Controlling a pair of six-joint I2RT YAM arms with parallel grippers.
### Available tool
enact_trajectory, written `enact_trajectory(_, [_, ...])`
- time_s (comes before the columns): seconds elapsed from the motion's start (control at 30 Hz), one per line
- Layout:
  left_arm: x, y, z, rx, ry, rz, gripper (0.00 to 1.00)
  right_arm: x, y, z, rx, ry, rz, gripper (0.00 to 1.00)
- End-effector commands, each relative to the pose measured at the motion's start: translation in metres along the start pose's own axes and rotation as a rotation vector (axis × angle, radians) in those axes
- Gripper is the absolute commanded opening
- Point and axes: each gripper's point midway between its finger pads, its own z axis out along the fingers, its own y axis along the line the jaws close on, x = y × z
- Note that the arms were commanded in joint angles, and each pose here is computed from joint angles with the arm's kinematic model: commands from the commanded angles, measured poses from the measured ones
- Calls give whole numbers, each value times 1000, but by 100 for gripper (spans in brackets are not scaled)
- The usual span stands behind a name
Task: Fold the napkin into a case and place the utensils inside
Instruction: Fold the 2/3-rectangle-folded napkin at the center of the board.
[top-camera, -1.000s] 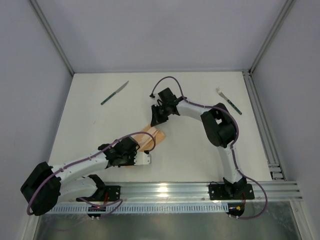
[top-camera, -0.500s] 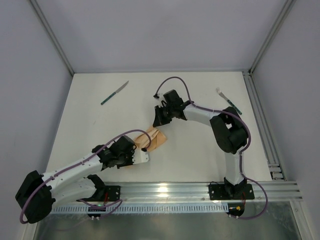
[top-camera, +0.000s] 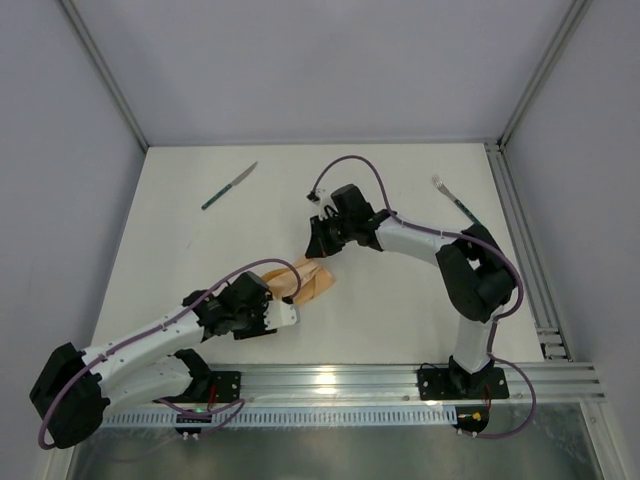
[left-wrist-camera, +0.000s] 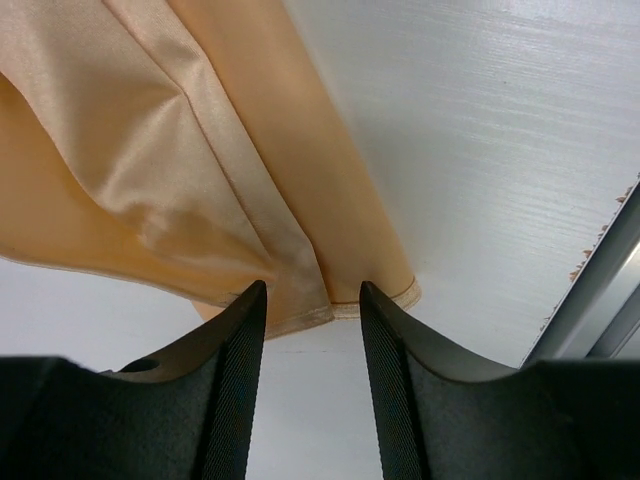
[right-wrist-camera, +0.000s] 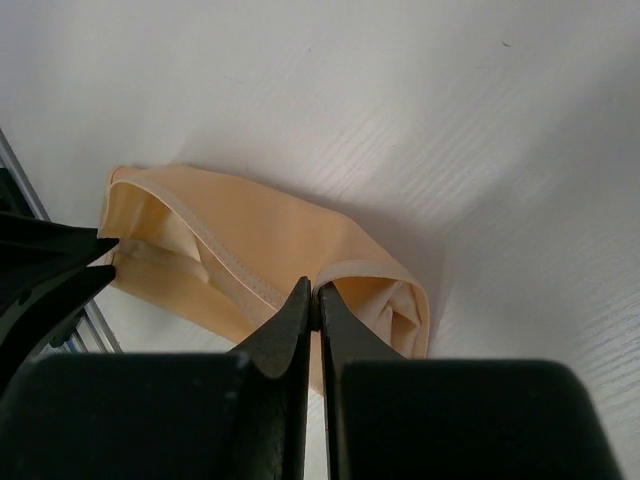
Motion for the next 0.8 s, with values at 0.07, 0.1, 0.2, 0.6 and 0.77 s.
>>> enact_trajectory(0.07, [-26,12,-17,-39,-109,-38,48,-3,12,-13,-29,-55,-82,4])
enact_trajectory(0.1, [-30,14,-20,-42,-130,-48,49,5,10,-13,-27,-44,-80,4])
enact_trajectory(0.2, [-46,18,-32,-35,-226,-92,52,16,8,-12,-34,-35,-77,4])
enact_trajectory(0.6, [-40,69,-33,-138,-222,-297,65,39,5,-13,-44,-25,-91,4])
enact_trajectory(0.77, [-41,49,-19,22,-177,-272,55,41,5,-16,-42,-30,-93,4])
